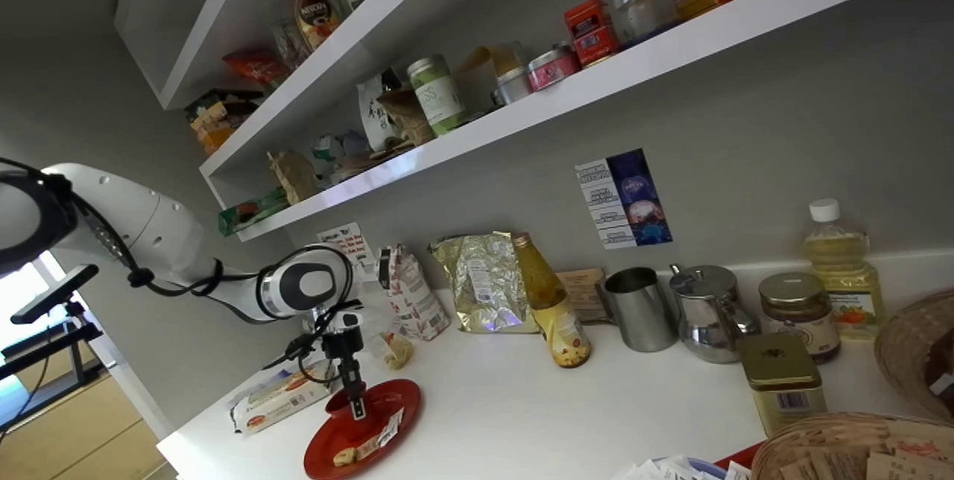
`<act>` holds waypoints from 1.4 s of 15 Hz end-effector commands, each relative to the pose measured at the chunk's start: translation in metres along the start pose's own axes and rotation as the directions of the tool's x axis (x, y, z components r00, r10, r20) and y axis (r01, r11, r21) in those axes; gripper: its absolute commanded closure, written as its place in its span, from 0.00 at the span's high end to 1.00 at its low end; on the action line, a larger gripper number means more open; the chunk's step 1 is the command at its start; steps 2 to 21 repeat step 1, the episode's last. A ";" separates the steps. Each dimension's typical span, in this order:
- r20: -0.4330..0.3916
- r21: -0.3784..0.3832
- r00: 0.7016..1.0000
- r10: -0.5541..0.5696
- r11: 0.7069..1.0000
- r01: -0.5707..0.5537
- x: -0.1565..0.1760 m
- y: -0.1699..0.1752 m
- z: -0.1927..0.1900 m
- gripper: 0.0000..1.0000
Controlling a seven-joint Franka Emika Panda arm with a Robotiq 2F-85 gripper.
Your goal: Pick up the red mug and put it on the red plate
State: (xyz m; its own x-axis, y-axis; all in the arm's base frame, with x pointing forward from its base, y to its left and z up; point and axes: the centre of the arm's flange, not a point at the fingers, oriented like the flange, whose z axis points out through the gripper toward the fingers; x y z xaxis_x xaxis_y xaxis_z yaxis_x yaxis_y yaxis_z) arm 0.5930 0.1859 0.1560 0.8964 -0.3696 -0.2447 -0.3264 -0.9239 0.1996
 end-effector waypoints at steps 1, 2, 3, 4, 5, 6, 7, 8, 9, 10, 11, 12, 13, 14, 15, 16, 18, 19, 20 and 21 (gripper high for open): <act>0.000 0.000 1.000 0.000 1.000 0.000 0.000 0.000 0.000 0.46; 0.000 0.000 1.000 0.000 1.000 0.000 0.000 0.000 0.000 0.46; 0.000 0.000 1.000 0.000 1.000 0.000 0.000 0.000 0.000 0.46; 0.000 0.000 1.000 0.000 1.000 0.000 0.000 0.000 0.000 0.46; 0.000 0.000 1.000 0.000 1.000 0.000 0.000 0.000 0.000 0.46; 0.000 0.000 1.000 0.000 1.000 0.000 0.000 0.000 0.000 0.46; 0.000 0.000 1.000 0.000 1.000 0.000 0.000 0.000 0.000 0.46; 0.000 0.000 1.000 0.000 1.000 0.000 0.000 0.000 0.000 0.46; 0.000 0.000 1.000 0.000 1.000 0.000 0.000 0.000 0.000 0.46; 0.000 0.000 1.000 0.000 1.000 0.000 0.000 0.000 0.000 0.46; 0.000 0.000 1.000 0.000 1.000 0.000 0.000 0.000 0.000 0.46; 0.000 0.000 1.000 0.000 1.000 0.000 0.000 0.000 0.000 0.46; 0.000 0.000 1.000 0.000 1.000 0.000 0.000 0.000 0.000 0.46; 0.000 0.000 1.000 0.000 1.000 0.000 0.000 0.000 0.000 0.46; 0.000 0.000 1.000 0.000 1.000 0.000 0.000 0.000 0.000 0.46; 0.000 0.000 1.000 0.000 1.000 0.000 0.000 0.000 0.000 0.46; 0.000 0.000 1.000 0.000 1.000 0.000 0.000 0.000 0.000 0.46; 0.000 0.000 1.000 0.000 1.000 0.000 0.000 0.000 0.000 0.46; 0.000 0.000 1.000 0.000 1.000 0.000 0.000 0.000 0.000 0.46; 0.000 0.000 1.000 0.000 1.000 0.000 0.000 0.000 0.000 0.46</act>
